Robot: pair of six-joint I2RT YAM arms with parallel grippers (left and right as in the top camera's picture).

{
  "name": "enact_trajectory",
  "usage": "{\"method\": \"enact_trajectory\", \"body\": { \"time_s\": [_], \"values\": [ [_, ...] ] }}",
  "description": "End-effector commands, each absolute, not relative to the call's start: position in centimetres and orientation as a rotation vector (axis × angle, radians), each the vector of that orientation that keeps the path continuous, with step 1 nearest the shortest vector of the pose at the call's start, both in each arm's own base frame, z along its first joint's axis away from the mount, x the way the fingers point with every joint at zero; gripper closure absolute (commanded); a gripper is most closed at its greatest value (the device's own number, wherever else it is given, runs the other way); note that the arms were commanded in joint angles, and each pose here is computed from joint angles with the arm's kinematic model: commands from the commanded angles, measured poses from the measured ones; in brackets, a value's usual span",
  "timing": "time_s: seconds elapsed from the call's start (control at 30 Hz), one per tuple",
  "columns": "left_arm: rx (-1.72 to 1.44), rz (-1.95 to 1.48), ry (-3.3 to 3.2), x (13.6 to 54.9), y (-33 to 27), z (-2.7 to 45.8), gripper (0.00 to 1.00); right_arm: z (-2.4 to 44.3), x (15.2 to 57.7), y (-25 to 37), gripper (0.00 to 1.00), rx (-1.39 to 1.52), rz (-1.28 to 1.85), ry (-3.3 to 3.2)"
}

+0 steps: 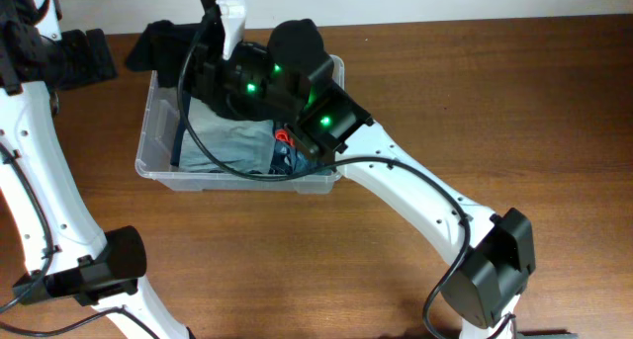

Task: Pack container
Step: 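Lower the black garment into the box with the right gripper, then release the garment and raise the right gripper from the box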

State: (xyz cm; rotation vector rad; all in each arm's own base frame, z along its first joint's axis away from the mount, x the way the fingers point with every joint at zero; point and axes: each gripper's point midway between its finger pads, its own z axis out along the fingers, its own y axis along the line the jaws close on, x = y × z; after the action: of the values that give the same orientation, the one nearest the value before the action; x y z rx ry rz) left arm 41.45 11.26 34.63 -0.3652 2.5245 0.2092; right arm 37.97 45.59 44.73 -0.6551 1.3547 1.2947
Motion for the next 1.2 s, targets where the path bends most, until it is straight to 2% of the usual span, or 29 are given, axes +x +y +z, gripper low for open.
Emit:
{"method": "enact_trajectory", "body": {
  "time_s": [0.0, 0.17, 0.23, 0.43, 0.63, 0.8, 0.9, 1.03, 1.17],
  "values": [
    [-0.377, 0.213, 2.484, 40.9, 11.2, 36.0, 0.00, 47.4, 35.7, 45.7, 0.96, -0.706, 1.362, 1.255],
    [-0.377, 0.213, 2.484, 40.9, 11.2, 36.0, 0.00, 47.5, 35.8, 45.6, 0.96, -0.700, 1.360, 1.247],
    [-0.377, 0.213, 2.484, 40.9, 11.2, 36.0, 0.00, 46.3, 37.4, 45.2, 0.96, -0.654, 1.303, 1.321],
    [-0.377, 0.213, 2.484, 40.9, 11.2, 36.0, 0.00, 37.1, 45.9, 39.4, 0.96, -0.437, 0.859, 1.737],
    [-0.377, 0.213, 2.484, 40.9, 11.2, 36.0, 0.00, 29.2, 49.7, 30.5, 0.96, -0.323, 0.432, 2.045],
    [-0.377, 0.213, 2.484, 40.9, 11.2, 36.0, 0.00, 25.1, 50.4, 26.8, 0.96, -0.277, 0.312, 2.189],
    [-0.377, 0.213, 2.484, 40.9, 11.2, 36.0, 0.00, 24.3, 50.4, 26.6, 0.96, -0.286, 0.305, 2.212],
    [-0.377, 0.213, 2.484, 40.9, 11.2, 36.0, 0.00, 24.9, 48.3, 31.4, 0.96, -0.593, 0.361, 2.121],
    [-0.377, 0.213, 2.484, 40.9, 11.2, 36.0, 0.00, 22.6, 44.9, 36.9, 0.96, -0.865, 0.378, 2.073]
  ]
}}
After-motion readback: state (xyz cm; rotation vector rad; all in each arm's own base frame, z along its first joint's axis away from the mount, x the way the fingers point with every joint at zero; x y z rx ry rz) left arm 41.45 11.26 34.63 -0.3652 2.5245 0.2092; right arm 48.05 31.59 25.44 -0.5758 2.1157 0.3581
